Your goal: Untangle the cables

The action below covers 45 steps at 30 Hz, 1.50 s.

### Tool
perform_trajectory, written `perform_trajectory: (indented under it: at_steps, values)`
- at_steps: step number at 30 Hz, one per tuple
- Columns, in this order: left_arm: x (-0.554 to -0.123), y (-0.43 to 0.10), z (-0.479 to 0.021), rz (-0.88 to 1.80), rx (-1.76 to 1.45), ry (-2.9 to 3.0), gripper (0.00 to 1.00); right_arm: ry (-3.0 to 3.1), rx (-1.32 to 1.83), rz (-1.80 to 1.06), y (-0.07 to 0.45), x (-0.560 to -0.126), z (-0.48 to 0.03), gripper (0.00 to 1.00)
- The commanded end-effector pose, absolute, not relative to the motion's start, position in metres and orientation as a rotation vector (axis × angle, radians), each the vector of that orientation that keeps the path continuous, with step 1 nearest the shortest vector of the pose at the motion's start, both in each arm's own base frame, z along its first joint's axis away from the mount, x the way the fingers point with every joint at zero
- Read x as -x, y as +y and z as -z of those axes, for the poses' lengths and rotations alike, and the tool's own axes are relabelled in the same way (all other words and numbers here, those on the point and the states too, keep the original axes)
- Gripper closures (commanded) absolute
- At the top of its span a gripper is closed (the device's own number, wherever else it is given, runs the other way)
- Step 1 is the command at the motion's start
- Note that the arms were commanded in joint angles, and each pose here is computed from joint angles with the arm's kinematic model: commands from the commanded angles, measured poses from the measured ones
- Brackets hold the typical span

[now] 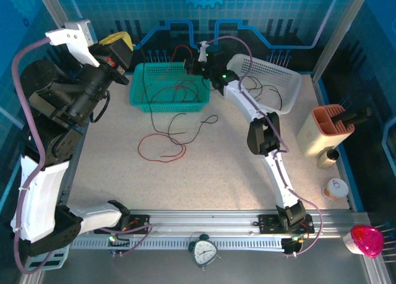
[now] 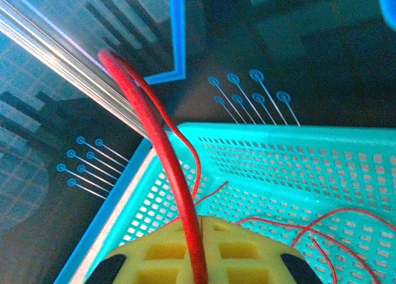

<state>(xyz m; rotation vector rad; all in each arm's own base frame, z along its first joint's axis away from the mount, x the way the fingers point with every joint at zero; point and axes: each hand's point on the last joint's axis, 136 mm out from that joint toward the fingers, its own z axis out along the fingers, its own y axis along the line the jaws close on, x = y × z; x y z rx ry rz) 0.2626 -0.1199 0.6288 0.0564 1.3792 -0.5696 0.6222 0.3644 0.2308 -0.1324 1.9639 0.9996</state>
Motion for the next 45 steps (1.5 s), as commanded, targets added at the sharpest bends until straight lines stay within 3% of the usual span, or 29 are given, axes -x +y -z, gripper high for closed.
perform_trajectory:
  at_steps: [1,8,11,13,15,18,24,35,45]
  values:
    - [-0.263,-0.118,-0.629,0.564,-0.041,1.385,1.00,1.943,0.120,-1.085,0.383,-0.625,-0.217,1.00]
    - [-0.267,-0.121,-0.624,0.562,-0.044,1.402,1.00,2.042,0.146,-1.067,0.400,-0.616,-0.169,0.99]
    - [-0.267,-0.121,-0.623,0.563,-0.043,1.404,1.00,2.061,0.162,-1.046,0.401,-0.612,-0.167,0.83]
    - [-0.267,-0.121,-0.623,0.564,-0.045,1.405,1.00,2.064,0.166,-1.025,0.398,-0.611,-0.172,0.60]
    - [-0.267,-0.121,-0.623,0.564,-0.043,1.405,1.00,2.053,0.175,-1.003,0.395,-0.610,-0.185,0.48]
    - [-0.267,-0.121,-0.623,0.563,-0.043,1.403,1.00,2.039,0.187,-0.977,0.390,-0.608,-0.202,0.35]
    - [-0.270,-0.122,-0.621,0.562,-0.041,1.408,1.00,2.022,0.220,-0.948,0.384,-0.599,-0.233,0.22]
    - [-0.269,-0.118,-0.619,0.550,-0.027,1.406,1.00,1.996,0.281,-0.974,0.371,-0.559,-0.290,0.22]
    - [-0.282,-0.126,-0.606,0.560,-0.021,1.423,1.00,1.835,0.400,-1.101,0.346,-0.448,-0.363,0.22]
